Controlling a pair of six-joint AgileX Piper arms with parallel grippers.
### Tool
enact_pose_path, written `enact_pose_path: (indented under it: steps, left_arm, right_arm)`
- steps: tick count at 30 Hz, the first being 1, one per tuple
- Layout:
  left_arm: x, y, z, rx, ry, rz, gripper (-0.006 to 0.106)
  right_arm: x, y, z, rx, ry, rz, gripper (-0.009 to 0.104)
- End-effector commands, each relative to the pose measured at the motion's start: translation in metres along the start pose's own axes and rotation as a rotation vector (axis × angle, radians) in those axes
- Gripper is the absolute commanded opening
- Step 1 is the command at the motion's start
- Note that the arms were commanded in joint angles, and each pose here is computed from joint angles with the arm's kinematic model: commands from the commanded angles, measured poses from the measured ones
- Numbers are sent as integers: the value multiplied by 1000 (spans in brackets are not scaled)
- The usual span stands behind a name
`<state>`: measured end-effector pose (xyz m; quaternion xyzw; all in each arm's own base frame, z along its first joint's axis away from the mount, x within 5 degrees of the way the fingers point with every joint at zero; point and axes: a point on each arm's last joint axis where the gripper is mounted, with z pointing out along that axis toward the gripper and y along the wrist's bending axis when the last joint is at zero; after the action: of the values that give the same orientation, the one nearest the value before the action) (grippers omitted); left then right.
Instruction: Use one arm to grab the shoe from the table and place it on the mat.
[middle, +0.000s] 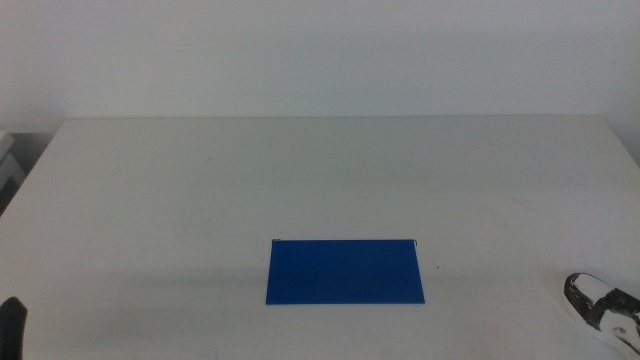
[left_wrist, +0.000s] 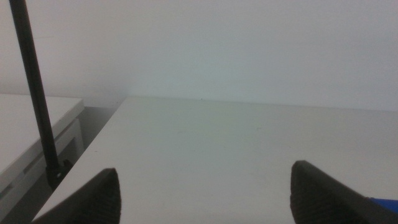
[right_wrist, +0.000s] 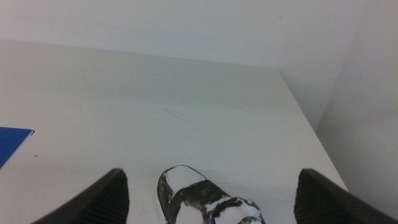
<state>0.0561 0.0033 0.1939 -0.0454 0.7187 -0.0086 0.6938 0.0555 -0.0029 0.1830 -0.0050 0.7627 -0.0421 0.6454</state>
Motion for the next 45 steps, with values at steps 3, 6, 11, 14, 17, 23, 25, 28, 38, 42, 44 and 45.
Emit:
enact_pose_path:
  steps: [3,6,11,14,17,23,25,28,38,42,44,45]
  left_arm:
    - [-6,-1,-1,19,-81,-7,94]
    - [-6,-1,-1,19,-81,-7,94]
    - [-6,-1,-1,19,-81,-7,94]
    - [-6,-1,-1,19,-81,-7,94]
    - [-6,-1,-1,19,-81,-7,94]
    - [-6,-1,-1,19,-81,-7,94]
    - [-6,-1,-1,19,-81,-7,94]
    - [-6,-1,-1,19,-81,-7,94]
    - [-6,-1,-1,19,-81,-7,94]
    - [-6,-1,-1,19,-81,-7,94]
    - [-6,-1,-1,19,-81,-7,94]
    - [-6,-1,-1,19,-81,-7,94]
  right_arm:
    - [-20,-2,-8,10,-81,-3,92]
    - [-34,-2,-16,0,-25,-4,92]
    - [-63,-4,-28,-3,9,-15,92]
    - [-79,-5,-28,-1,12,-21,92]
    - [-93,-6,-25,-7,72,-22,92]
    - [-124,-10,-10,-19,268,-58,92]
    - [-132,-10,-4,-32,365,-53,92]
    - [-145,-11,11,-44,471,-52,92]
    - [-181,-13,56,-118,791,-93,92]
    - [-180,-13,78,-202,928,-209,92]
    - [-177,-13,88,-234,950,-258,92]
    - [-175,-13,94,-246,958,-276,92]
